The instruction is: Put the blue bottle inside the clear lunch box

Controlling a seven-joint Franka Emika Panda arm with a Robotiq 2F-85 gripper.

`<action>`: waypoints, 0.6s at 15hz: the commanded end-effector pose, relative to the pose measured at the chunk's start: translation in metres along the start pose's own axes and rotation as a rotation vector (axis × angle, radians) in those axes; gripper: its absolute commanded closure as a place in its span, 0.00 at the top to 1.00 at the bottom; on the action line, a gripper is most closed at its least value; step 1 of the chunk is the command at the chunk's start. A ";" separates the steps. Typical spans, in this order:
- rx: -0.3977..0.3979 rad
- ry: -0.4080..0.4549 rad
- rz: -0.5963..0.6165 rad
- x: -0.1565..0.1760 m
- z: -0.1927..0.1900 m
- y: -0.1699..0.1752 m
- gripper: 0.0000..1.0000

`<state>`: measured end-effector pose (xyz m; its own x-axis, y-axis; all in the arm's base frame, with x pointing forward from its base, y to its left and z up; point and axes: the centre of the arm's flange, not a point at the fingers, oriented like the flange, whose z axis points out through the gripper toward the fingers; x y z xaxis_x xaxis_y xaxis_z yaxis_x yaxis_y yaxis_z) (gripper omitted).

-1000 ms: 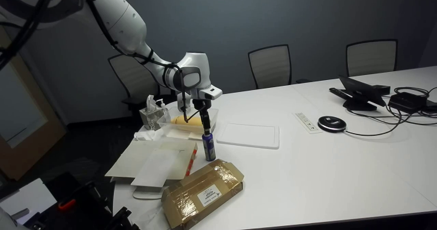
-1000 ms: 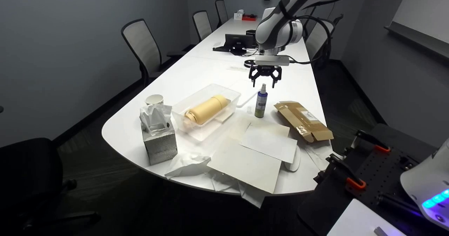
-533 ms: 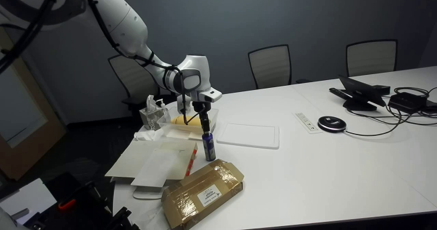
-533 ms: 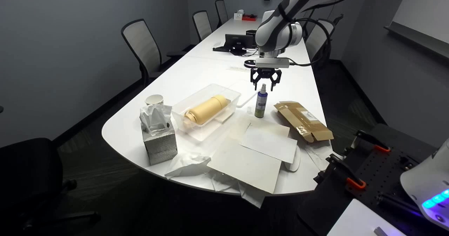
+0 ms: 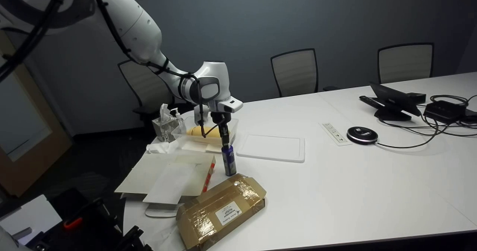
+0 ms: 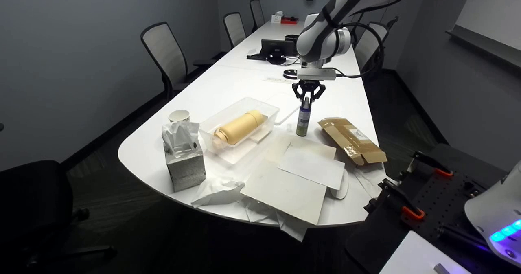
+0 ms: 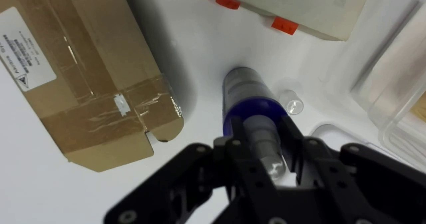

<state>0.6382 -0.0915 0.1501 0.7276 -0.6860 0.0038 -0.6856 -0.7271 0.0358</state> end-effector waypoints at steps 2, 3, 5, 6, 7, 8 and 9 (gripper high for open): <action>-0.002 0.033 -0.007 -0.002 -0.003 -0.008 0.07; 0.001 0.030 -0.014 -0.003 -0.005 -0.010 0.07; -0.008 0.042 -0.032 -0.004 -0.017 -0.015 0.07; -0.024 0.056 -0.046 -0.005 -0.025 -0.018 0.07; -0.040 0.071 -0.061 -0.006 -0.036 -0.022 0.07; -0.051 0.085 -0.077 -0.007 -0.046 -0.025 0.07; -0.057 0.101 -0.101 -0.009 -0.060 -0.028 0.07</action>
<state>0.6501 -0.0774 0.1654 0.7745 -0.6294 0.0629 -0.6325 -0.7718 0.0657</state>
